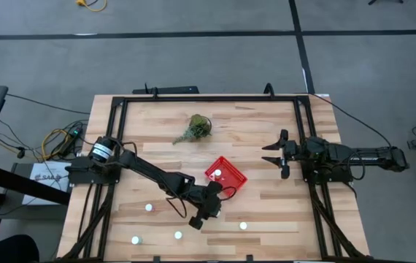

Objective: Pick and place pill bottles into a basket
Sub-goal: Put the right blue pill bottle into the red bin

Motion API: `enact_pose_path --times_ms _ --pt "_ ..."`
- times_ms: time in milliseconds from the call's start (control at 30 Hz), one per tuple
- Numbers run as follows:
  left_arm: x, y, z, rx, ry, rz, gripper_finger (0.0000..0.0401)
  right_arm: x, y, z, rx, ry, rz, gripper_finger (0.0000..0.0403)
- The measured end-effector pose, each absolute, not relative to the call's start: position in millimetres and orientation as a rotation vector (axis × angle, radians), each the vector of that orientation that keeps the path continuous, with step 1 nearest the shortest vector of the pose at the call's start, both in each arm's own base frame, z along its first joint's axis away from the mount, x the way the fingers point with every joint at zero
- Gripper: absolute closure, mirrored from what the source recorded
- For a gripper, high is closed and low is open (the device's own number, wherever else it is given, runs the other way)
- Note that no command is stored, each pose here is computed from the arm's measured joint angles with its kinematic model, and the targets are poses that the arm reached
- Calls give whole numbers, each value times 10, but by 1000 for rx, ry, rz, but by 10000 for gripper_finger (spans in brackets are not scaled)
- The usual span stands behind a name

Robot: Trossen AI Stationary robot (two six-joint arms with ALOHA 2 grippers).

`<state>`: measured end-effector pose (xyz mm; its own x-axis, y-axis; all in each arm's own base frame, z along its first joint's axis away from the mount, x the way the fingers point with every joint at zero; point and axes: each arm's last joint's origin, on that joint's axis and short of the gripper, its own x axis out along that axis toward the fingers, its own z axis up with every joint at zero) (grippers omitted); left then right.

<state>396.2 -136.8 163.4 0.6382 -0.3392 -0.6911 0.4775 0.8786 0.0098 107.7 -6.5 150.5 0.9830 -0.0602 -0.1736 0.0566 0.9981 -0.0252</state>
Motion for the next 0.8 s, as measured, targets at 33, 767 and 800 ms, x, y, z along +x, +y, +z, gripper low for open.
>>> enact_pose_path --times_ms 33,767,800 --pt "3965 -1340 1672 194 736 -462 283 1077 -65 1505 -20 175 -59 230" --pt "4191 -208 1904 115 625 -251 292 1077 -65 1505 -20 175 -59 230" --pt "4213 -185 1869 111 620 -248 292 1077 -65 1505 -20 175 -59 230"
